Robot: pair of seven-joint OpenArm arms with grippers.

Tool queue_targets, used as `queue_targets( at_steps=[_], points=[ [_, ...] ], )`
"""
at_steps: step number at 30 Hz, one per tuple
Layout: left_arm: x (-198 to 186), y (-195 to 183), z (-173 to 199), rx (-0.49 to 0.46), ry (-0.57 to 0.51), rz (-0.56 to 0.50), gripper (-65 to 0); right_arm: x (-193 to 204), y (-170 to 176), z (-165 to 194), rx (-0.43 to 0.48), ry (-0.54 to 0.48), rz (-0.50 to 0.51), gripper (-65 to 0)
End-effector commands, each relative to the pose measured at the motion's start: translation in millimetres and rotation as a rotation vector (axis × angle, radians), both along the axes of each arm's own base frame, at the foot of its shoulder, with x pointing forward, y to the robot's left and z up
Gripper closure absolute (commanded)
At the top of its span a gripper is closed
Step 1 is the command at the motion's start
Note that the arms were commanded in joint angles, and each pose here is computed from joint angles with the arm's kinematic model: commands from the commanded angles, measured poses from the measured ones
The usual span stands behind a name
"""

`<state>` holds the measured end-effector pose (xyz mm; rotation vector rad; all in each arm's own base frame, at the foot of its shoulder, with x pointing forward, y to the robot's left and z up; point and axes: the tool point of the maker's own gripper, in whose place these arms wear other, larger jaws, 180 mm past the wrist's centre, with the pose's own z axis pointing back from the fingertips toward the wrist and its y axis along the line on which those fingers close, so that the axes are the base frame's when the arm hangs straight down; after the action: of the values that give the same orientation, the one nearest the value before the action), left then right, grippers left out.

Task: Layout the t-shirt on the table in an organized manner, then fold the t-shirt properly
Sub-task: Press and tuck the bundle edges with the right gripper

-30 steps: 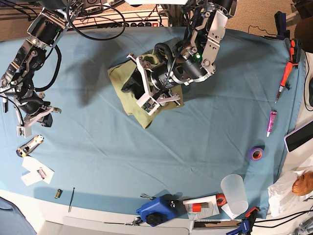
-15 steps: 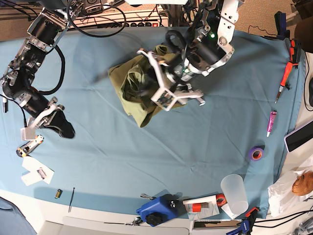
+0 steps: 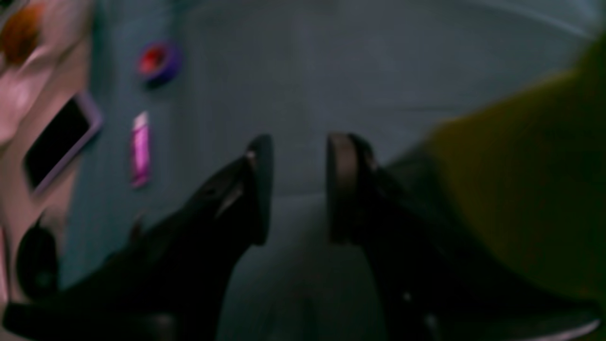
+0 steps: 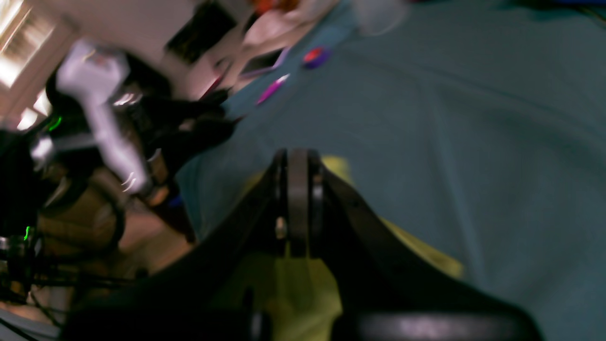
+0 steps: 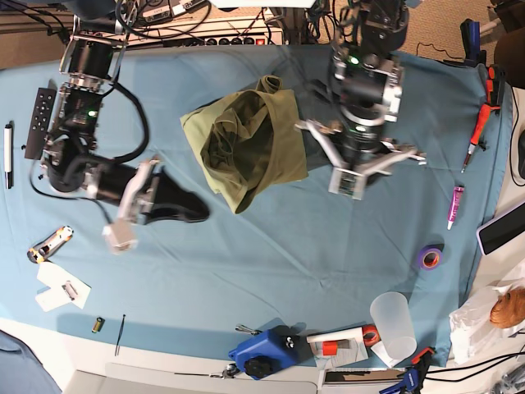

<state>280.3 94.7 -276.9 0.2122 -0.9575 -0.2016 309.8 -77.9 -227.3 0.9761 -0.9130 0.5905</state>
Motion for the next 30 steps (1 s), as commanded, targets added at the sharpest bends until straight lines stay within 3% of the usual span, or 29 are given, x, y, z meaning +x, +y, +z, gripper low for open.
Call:
queue_targets(
  at_steps=[1,5,9,14,19,23,30],
  points=[
    [3,13,9,0.000,-0.038,0.042,-14.9,0,9,26,0.028,-0.082,0.036,0.0],
    [-1,56,1,-0.056,-0.020,0.158,-14.8,-22,39,57,0.016,-0.222,0.126,0.0],
    [-8,71,-7,-0.131,0.007,0.164,-14.8,-39,55,78,0.021,-0.317,0.168,0.0],
    [-13,83,-10,-0.163,0.018,0.190,-14.8,-58,81,61,0.017,-0.261,0.275,0.0],
    [-13,82,-10,-0.164,0.018,0.190,-14.8,-62,95,3,-0.115,-0.123,0.310,0.0],
    [-15,82,-12,-0.161,0.024,0.187,-14.8,-51,84,-26,-0.169,-0.038,0.266,0.0],
    [-15,81,-12,-0.158,0.028,0.177,-14.8,-20,31,-43,-0.311,-0.032,0.071,0.0]
  ],
)
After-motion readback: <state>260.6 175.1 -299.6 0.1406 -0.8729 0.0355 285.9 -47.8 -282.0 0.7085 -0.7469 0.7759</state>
